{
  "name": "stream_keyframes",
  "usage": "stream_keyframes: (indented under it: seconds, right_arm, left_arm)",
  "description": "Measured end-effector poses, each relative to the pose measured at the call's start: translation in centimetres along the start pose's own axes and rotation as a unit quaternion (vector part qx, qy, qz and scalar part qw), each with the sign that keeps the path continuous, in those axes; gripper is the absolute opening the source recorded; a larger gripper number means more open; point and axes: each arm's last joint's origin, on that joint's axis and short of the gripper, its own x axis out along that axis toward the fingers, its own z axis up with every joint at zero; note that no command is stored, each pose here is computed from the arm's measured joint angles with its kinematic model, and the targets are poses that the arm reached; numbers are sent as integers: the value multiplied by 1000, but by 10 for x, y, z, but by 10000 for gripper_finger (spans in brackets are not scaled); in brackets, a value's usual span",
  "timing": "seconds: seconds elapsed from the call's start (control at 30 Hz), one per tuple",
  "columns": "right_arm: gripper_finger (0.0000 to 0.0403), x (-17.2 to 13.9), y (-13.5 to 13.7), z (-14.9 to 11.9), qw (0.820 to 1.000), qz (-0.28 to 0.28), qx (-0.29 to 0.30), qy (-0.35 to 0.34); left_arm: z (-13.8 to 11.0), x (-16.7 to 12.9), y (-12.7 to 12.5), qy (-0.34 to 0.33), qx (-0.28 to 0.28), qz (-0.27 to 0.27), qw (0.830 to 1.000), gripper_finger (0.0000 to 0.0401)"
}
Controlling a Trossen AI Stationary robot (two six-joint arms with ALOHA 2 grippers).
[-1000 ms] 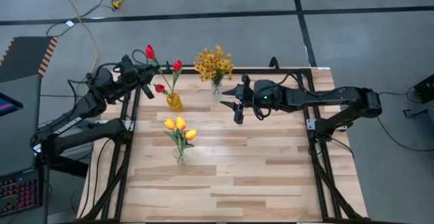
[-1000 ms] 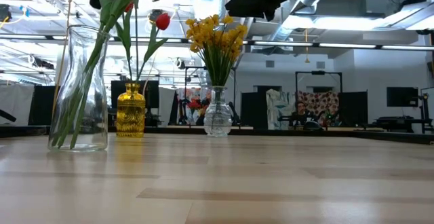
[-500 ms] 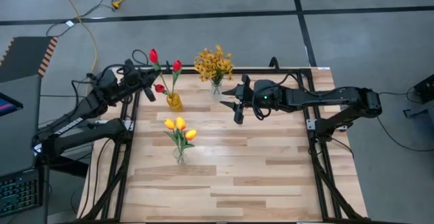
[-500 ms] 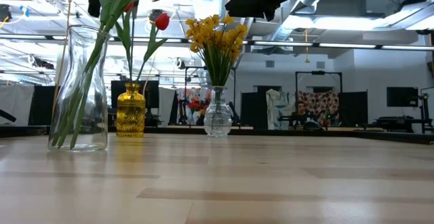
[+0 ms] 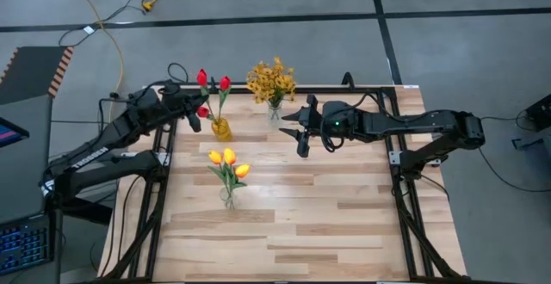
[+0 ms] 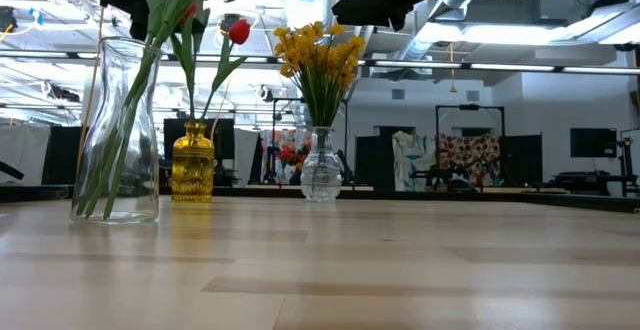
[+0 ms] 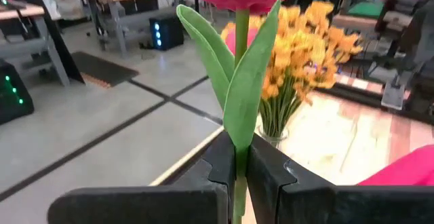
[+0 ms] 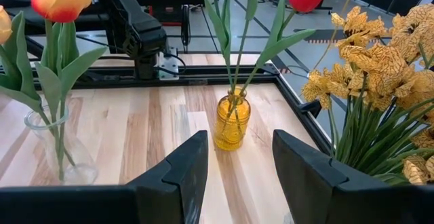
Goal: Sort flowers into vase by color
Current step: Put the red flower into the yellow vase, then return to Home Position
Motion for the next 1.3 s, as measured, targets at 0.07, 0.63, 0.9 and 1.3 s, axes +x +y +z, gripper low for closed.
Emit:
stream_keyframes:
  seconds: [0.07, 0.63, 0.9, 1.3]
  right_arm:
    - [191, 0, 0, 0, 1000, 0, 0, 0]
    - [192, 0, 0, 0, 1000, 0, 0, 0]
    - [192, -1, 0, 0, 1000, 0, 0, -1]
    - [183, -58, -13, 33, 998, -10, 6, -70]
  left_arm:
    - [-1, 3, 0, 8, 0, 0, 1000, 13]
    - [1, 7, 0, 27, -1, 0, 1000, 98]
    - [12, -1, 0, 44, 1, 0, 999, 149]
    - [60, -50, 0, 46, 44, -1, 998, 154]
